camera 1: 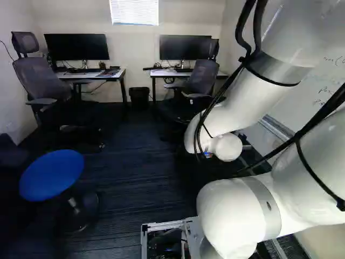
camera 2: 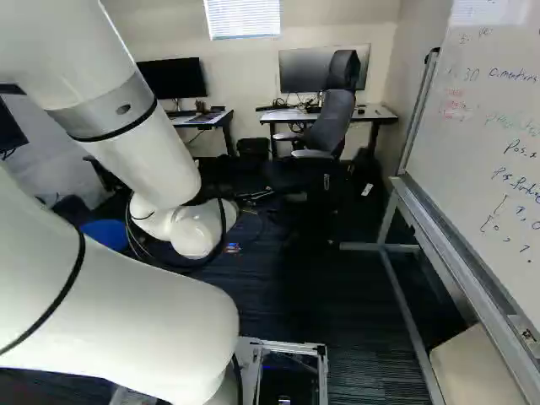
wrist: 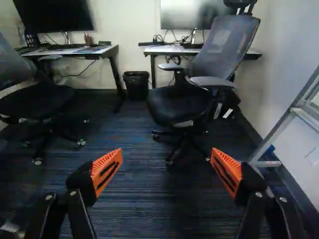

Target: Open the door and move inside

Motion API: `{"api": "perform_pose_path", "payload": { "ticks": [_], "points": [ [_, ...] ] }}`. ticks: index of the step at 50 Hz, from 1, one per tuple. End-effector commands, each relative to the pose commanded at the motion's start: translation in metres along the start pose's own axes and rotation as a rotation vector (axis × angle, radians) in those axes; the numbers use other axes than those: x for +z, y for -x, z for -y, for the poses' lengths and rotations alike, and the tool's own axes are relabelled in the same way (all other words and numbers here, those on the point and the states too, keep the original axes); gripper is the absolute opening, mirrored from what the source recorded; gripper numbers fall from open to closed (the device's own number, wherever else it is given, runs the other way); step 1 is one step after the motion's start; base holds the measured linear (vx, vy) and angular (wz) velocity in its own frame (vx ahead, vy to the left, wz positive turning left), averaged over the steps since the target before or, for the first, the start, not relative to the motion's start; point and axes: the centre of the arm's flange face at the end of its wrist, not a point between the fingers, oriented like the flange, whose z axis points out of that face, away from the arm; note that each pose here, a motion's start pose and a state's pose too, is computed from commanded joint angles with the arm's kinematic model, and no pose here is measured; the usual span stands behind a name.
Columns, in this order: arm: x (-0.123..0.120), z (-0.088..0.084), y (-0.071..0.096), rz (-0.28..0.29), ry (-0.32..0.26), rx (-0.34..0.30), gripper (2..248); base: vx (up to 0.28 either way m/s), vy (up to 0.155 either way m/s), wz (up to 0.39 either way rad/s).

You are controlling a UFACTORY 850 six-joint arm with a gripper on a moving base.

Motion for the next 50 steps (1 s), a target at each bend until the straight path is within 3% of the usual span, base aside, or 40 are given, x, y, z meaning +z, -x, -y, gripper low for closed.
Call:
{"api": "perform_pose_path", "payload": {
  "ticks": [50],
  "points": [
    [0.0,0.0,0.0,0.0,0.0,0.0,247,0.0,0.0,0.0]
  ]
}}
